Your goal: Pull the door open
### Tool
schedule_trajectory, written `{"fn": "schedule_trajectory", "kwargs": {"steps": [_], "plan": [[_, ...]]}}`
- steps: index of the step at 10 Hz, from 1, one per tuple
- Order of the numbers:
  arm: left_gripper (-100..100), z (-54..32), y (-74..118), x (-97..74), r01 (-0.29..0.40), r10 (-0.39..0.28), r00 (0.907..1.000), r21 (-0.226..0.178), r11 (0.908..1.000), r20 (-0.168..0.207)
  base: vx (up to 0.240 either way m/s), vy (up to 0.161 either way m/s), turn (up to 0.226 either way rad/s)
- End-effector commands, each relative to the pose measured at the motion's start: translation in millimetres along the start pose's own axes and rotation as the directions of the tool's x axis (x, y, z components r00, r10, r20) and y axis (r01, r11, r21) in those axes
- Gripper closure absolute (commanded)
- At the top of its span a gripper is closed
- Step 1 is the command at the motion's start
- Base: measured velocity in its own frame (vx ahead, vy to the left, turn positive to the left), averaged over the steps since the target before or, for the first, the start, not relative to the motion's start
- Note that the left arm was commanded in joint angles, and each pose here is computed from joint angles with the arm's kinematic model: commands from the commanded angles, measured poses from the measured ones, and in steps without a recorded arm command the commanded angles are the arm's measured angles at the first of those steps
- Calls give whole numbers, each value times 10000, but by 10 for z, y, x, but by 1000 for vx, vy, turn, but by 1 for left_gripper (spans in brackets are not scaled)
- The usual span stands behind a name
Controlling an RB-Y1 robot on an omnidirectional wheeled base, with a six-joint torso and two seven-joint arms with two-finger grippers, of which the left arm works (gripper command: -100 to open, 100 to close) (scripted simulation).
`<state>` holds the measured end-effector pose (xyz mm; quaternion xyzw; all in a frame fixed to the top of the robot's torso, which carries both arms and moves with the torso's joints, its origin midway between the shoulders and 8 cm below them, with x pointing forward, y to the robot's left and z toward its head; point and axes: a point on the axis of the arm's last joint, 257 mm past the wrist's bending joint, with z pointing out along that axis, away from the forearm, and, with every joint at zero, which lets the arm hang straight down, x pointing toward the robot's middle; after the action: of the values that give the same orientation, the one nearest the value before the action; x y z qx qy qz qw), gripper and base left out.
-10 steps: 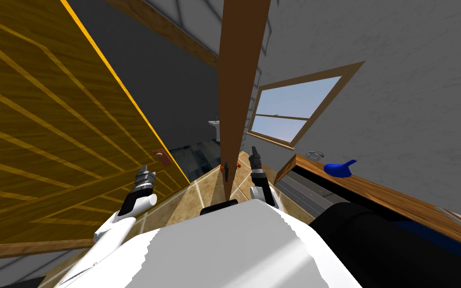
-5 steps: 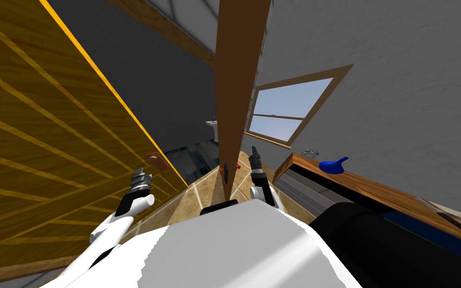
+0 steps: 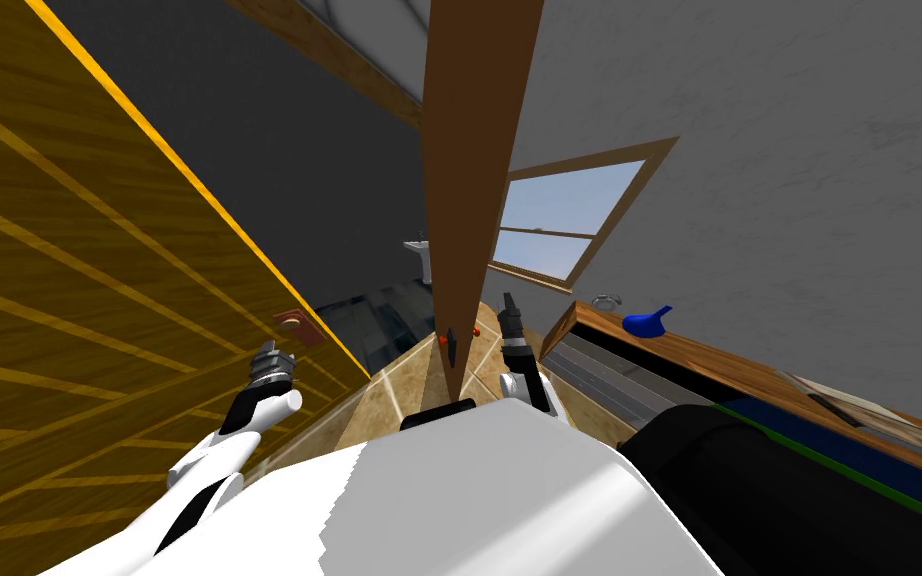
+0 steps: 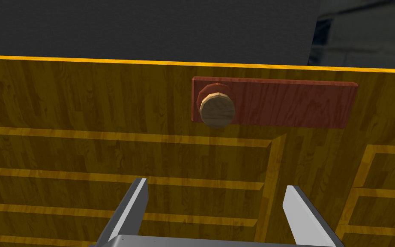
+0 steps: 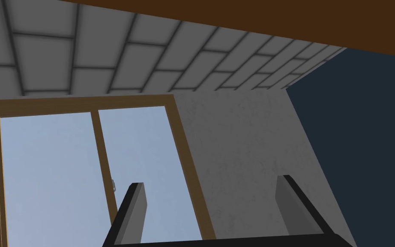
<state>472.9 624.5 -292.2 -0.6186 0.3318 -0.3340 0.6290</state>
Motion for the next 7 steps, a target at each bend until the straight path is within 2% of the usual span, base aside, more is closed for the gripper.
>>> {"fn": "schedule_trajectory", "kwargs": {"steps": [1,7], "plan": [[-100,8,15,-22,13,-13,10000,-47,10000,56,3,9,-31],[-100,12,25,-44,24,-24,9999,-84,10000,107,1,1,-5]]}}
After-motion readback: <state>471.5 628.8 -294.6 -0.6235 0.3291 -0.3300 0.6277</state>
